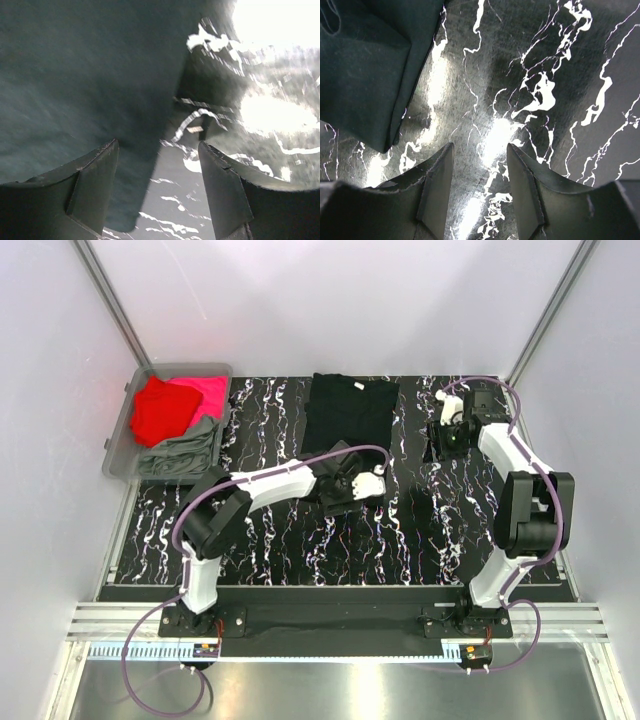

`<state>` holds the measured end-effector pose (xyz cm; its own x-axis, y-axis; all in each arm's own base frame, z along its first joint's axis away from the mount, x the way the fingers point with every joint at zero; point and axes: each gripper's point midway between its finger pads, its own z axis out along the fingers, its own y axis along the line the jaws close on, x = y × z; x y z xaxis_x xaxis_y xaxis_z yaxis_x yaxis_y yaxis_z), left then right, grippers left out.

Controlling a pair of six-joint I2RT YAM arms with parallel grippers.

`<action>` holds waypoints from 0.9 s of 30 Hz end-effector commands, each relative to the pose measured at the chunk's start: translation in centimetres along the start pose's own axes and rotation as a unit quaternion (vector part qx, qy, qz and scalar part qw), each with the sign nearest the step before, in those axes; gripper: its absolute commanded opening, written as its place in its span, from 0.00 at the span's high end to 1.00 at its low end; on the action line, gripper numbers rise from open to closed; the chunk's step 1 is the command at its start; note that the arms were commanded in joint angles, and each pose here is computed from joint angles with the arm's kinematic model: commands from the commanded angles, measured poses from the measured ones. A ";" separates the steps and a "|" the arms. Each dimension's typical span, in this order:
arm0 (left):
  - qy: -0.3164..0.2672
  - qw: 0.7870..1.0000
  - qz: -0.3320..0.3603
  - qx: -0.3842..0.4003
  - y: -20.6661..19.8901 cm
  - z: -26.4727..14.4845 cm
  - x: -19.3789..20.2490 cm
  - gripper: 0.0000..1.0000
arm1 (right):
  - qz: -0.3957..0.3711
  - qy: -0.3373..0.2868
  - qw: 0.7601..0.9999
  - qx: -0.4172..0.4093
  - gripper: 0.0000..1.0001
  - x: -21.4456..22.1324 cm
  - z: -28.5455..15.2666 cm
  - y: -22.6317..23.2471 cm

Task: Fold and stack the t-shirts
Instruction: Fold the tshirt

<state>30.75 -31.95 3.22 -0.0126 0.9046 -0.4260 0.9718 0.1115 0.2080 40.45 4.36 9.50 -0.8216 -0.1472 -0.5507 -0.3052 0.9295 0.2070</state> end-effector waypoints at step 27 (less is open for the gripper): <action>-0.011 0.998 0.040 0.054 0.5 -2.0 -2.2 1.00 | -0.019 -0.025 0.999 -0.002 0.47 -0.5 -2.4 0.9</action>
<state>31.87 -33.27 2.58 0.0374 0.9090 -0.4151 0.9848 0.0370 0.1698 39.24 4.33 9.58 -0.8230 -0.1615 -0.5446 -0.3159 0.9269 0.2025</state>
